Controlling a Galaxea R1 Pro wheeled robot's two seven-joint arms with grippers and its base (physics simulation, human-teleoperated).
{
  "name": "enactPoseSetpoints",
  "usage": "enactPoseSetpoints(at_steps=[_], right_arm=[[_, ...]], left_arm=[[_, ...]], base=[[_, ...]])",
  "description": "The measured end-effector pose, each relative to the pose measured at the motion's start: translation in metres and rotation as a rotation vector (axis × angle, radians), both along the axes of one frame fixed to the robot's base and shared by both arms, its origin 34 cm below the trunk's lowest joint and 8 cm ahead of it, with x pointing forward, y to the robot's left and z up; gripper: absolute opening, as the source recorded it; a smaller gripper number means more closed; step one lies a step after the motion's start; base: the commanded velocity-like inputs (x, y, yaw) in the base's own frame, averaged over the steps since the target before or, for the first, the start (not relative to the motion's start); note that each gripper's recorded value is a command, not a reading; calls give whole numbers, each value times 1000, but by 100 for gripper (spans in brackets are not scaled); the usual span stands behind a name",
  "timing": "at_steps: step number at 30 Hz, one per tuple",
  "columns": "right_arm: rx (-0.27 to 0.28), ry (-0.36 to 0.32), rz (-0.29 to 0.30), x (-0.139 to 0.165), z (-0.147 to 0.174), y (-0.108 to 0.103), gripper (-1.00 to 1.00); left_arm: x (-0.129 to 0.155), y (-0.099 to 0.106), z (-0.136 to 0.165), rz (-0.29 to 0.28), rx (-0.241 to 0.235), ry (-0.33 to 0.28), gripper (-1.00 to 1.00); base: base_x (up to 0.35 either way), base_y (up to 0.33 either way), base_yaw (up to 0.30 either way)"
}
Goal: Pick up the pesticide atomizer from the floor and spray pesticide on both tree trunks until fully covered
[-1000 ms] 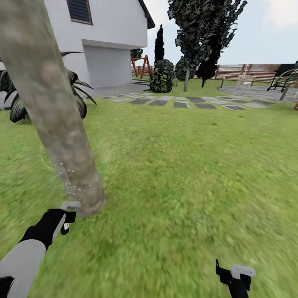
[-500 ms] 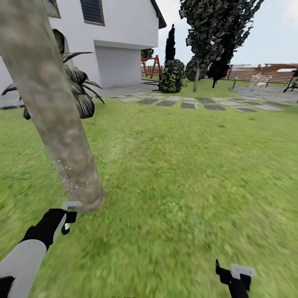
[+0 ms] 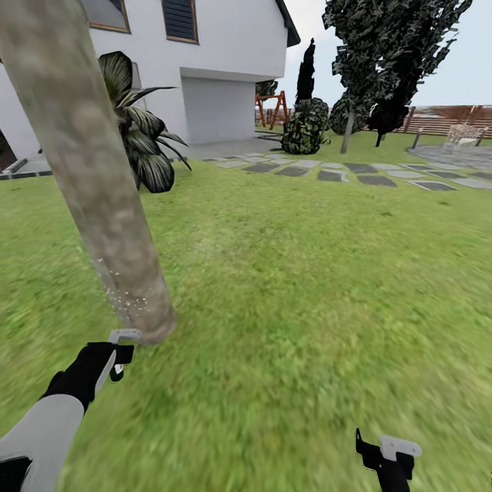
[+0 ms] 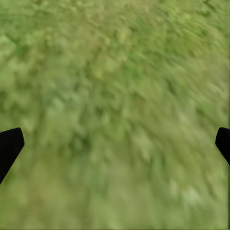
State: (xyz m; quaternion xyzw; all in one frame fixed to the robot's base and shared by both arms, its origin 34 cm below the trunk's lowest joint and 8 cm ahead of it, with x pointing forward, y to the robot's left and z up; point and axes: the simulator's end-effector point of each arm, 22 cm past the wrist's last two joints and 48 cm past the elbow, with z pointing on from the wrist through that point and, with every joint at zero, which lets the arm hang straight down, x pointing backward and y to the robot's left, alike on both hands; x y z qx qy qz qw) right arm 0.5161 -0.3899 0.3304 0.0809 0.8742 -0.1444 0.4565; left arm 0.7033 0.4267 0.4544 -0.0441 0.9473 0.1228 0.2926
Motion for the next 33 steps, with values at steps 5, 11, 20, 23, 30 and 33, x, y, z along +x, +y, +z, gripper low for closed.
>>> enactPoseSetpoints(at_steps=[5, 11, 20, 23, 30, 33], right_arm=[[-1, 0, 0, 0, 0, -1, 100], [0, 0, 0, 0, 0, 0, 100], [1, 0, 0, 0, 0, 1, 100], [0, 0, 0, 0, 0, 0, 100], [-1, 0, 0, 0, 0, -1, 100], [-1, 0, 0, 0, 0, -1, 100]], left_arm=[[21, -2, 29, 3, 23, -78, -100], [23, -4, 32, 2, 22, -86, -100], [31, -12, 38, -5, 19, -99, -100], [35, -15, 43, 0, 28, -112, -100], [76, -44, 95, 9, 36, -217, -100], [79, -39, 106, 37, 48, -181, -100]], base=[[19, -270, 0], [0, -274, 106], [0, -268, 275], [0, -75, 241], [0, -5, 26], [0, 0, 0]])
